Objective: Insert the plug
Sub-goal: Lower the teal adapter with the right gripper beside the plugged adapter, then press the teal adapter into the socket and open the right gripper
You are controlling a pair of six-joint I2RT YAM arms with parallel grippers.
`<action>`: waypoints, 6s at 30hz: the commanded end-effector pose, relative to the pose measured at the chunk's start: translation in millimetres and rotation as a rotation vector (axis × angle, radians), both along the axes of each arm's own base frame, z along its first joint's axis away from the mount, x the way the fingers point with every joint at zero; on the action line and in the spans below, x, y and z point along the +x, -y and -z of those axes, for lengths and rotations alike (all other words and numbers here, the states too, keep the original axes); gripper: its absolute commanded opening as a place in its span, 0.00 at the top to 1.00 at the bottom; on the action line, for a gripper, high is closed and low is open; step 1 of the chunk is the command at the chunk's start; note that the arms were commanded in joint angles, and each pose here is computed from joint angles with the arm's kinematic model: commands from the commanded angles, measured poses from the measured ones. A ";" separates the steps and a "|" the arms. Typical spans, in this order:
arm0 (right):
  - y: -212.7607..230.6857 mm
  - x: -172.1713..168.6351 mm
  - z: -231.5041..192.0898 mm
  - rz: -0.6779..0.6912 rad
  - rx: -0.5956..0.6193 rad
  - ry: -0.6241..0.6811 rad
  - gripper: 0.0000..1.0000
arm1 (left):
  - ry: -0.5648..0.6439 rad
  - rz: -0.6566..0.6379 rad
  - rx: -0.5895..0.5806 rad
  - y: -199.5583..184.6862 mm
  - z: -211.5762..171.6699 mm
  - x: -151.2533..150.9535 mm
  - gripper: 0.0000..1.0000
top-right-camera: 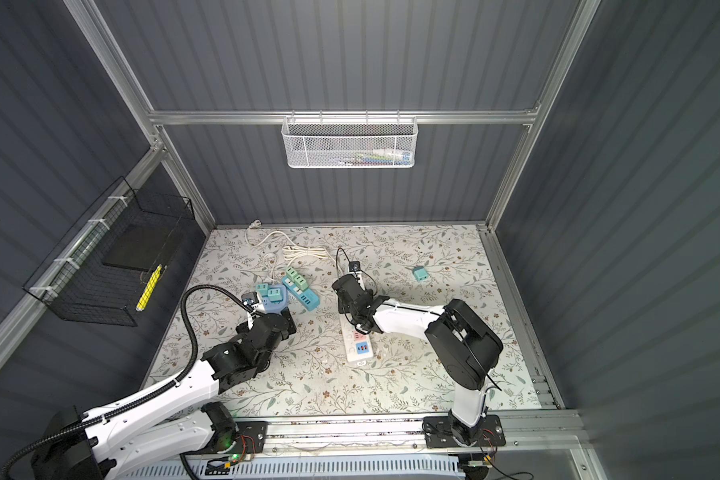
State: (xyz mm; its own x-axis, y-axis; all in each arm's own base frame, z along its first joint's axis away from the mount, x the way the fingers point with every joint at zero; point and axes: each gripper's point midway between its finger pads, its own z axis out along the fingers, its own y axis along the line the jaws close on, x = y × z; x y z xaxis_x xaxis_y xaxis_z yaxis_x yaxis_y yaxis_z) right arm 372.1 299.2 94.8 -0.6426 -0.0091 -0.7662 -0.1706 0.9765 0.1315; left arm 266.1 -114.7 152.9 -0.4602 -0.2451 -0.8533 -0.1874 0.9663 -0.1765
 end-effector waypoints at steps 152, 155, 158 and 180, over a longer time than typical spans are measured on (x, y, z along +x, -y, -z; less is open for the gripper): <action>21.5 -27.2 93.3 -0.054 -0.312 -0.210 0.82 | 0.085 -0.029 -0.042 -36.6 -14.3 -25.7 0.01; 22.3 -31.8 102.8 -0.054 -0.317 -0.249 0.81 | 0.085 -0.026 -0.046 -37.3 -14.3 -27.1 0.01; 18.9 -29.4 94.6 -0.060 -0.303 -0.240 0.78 | 0.088 -0.024 -0.042 -38.2 -17.5 -27.7 0.01; 3.0 29.0 -16.2 -0.132 -0.133 -0.138 0.35 | 0.117 0.018 -0.016 -30.3 -49.4 -21.9 0.00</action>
State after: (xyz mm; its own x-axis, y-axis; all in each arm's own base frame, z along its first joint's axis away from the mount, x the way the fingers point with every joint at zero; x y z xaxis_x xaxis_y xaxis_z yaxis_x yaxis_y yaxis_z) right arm 406.6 301.7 141.2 -0.6764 -0.1326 -0.7245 -0.2701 0.9598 0.0765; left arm 243.2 -85.0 194.9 -0.3682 -0.2664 -0.8908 -0.1503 0.9625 -0.2257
